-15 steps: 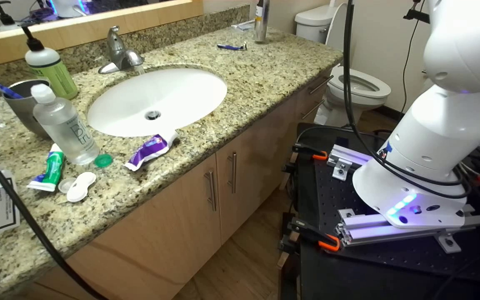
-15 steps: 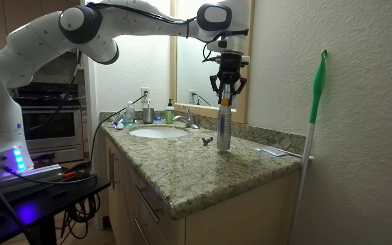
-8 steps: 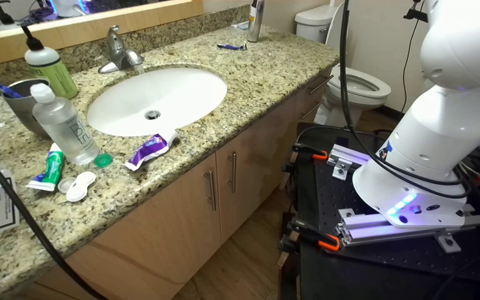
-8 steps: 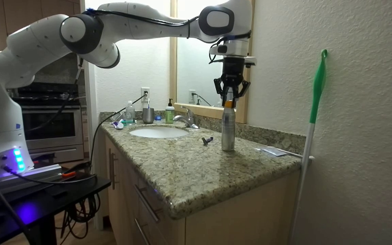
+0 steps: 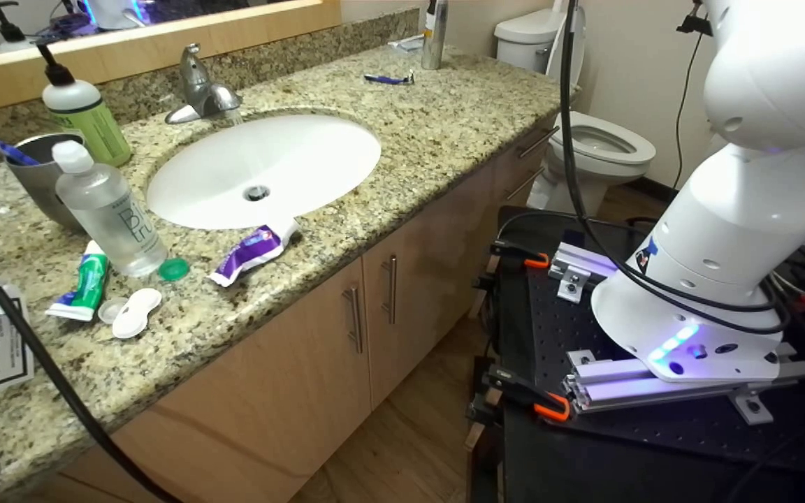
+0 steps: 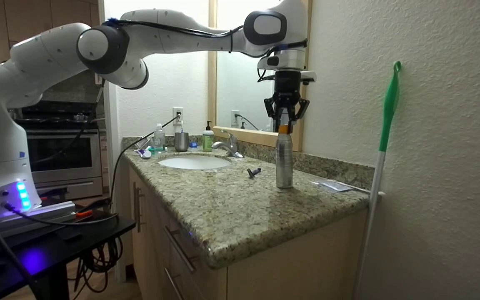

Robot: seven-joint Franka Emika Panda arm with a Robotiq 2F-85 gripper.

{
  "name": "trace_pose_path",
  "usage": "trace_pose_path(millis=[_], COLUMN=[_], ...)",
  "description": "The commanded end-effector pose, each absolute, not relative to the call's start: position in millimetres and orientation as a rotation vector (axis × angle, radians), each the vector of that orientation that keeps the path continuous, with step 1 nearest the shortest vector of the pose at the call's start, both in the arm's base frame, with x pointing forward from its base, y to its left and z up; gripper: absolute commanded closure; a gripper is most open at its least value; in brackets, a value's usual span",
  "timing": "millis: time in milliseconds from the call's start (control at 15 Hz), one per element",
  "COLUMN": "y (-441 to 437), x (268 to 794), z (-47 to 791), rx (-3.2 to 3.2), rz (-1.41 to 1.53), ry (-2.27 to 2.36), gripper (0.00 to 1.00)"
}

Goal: Move the bottle with the yellow lid to the upper right corner of the counter

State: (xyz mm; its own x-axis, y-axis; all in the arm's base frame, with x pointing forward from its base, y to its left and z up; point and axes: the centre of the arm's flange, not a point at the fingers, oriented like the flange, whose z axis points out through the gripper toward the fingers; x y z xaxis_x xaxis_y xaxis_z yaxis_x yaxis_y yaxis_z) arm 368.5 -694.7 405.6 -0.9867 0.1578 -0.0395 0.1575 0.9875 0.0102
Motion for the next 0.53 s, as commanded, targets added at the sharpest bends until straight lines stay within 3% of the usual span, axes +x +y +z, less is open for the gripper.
trace_pose_path(millis=[0,267,467], y=[-741.9,-730.1,-715.6], x=[391.4,396.9,390.8], z=[409.9,420.1,470.5], rx=[0.240,0.223,0.187], rz=[0.033,0.007,-0.129], ry=[3.111,3.083,3.036], gripper=[0.30,0.02,0.00])
